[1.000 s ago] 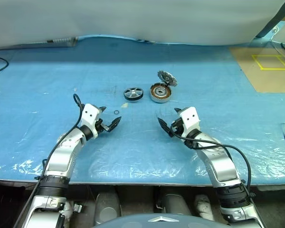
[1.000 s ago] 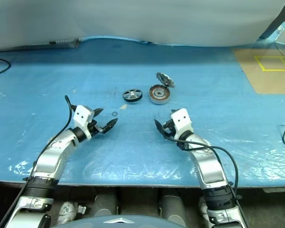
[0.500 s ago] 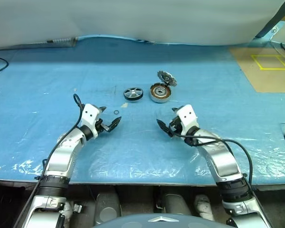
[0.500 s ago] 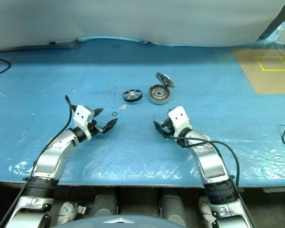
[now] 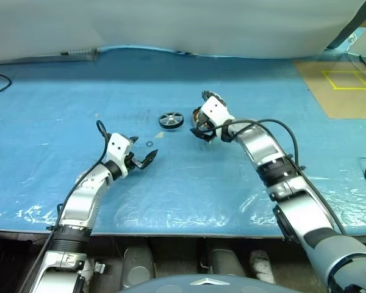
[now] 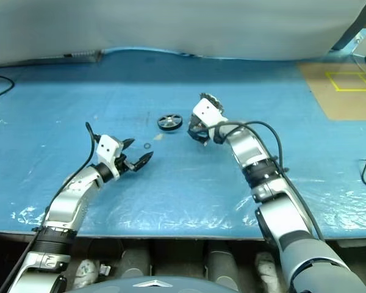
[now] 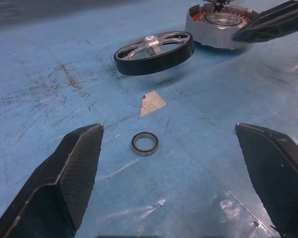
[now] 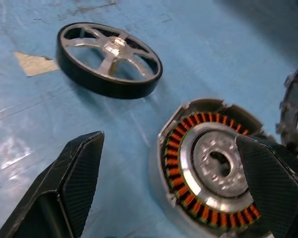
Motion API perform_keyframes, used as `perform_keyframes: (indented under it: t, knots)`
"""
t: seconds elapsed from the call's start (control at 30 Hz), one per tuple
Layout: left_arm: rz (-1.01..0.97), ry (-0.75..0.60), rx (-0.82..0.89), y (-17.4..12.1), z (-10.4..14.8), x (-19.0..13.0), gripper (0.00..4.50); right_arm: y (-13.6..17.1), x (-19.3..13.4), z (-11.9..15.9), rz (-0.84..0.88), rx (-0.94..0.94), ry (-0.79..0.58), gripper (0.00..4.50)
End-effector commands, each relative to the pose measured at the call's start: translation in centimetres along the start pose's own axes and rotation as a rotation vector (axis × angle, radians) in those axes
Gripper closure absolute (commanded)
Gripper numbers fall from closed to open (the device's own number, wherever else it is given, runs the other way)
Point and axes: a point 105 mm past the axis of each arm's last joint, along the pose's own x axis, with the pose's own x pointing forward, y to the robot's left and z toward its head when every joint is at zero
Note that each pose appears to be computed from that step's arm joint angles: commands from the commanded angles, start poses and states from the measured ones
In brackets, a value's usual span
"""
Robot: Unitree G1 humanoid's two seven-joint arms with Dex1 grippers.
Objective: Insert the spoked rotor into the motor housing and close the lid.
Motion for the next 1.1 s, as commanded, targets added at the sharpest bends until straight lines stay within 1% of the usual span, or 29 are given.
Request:
perform_keyframes:
  t: [0.03,0.17,0.43,0.77,0.93,0.97,1.0,1.1]
  knots:
    - [0.007,-0.05,0.034,0.0,1.5,-0.1,0.0,-0.7,0.6,0.6,-0.004,-0.063,-0.013,0.03]
    - [0.01,-0.054,0.035,-0.1,1.6,-0.2,0.0,-0.8,1.0,0.1,0.012,-0.078,0.007,0.03]
    - [0.009,-0.052,0.029,-0.2,1.4,-0.1,0.0,-0.9,0.6,-0.8,0.042,-0.078,0.023,0.03]
    - [-0.002,-0.056,0.026,-0.3,1.3,0.3,0.0,1.4,1.4,-2.8,0.164,-0.055,0.138,0.03]
    - [0.007,-0.059,0.023,-0.3,1.2,0.2,0.0,1.3,1.9,-3.0,0.172,-0.068,0.195,0.03]
    - [0.009,-0.06,0.023,-0.3,1.2,0.2,0.0,1.2,1.9,-2.9,0.173,-0.073,0.201,0.41]
    - [0.013,-0.061,0.022,-0.3,1.1,0.2,0.0,1.2,1.9,-2.9,0.18,-0.075,0.206,0.59]
    - [0.023,-0.063,0.02,-0.2,1.1,0.1,0.0,1.6,1.9,-2.6,0.221,-0.066,0.212,1.65]
